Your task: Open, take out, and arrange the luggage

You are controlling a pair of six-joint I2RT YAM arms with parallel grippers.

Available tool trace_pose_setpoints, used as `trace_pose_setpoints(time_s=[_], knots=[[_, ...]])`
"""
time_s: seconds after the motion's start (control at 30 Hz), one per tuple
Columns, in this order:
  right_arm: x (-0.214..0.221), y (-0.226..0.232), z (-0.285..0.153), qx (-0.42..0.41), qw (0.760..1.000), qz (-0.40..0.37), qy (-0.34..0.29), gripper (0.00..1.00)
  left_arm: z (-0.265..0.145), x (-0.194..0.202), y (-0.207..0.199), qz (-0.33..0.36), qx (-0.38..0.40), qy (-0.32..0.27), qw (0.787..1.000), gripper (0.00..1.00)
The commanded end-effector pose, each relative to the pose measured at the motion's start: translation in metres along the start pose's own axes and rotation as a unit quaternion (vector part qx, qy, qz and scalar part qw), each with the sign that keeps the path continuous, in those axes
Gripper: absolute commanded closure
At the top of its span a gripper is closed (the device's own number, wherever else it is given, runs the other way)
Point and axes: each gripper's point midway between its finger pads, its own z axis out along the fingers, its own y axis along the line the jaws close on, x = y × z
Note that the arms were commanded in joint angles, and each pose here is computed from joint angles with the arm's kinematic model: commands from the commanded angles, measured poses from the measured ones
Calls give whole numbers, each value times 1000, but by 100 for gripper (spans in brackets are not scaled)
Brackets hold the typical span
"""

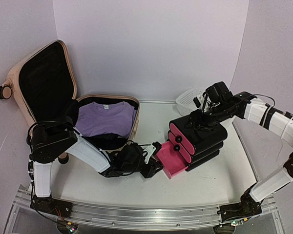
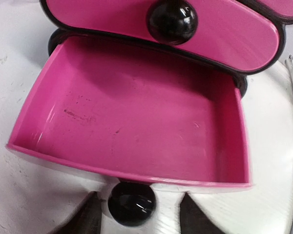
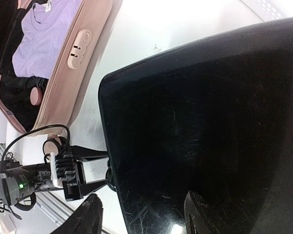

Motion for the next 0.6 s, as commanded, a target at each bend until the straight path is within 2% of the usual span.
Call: trace_pose_setpoints(time_s=[0.0,0.07,0.1,0.27,0.37,0.47,0.57], knots=[[40,-18,8,32,996,22,79,41,-28,-55,-22,1,29,-75,997,32],[33,-11,0,21,997,19,66,40,-43,-65,-26,5,34,-83,996,19],[30,-9,-5,19,998,16,59,39,-52,-70,-29,11,38,-84,996,16],[15,7,-34,3,999,-15,32,26,-105,-105,-54,66,76,-70,992,12],[0,17,-53,-7,998,-56,0,15,-140,-126,-52,100,58,-75,990,8],[-23,14,-69,27,992,-114,-44,2,-168,-148,-21,96,4,-83,992,1],[-44,2,-70,81,980,-166,-71,2,-188,-167,31,41,-36,-83,995,1]])
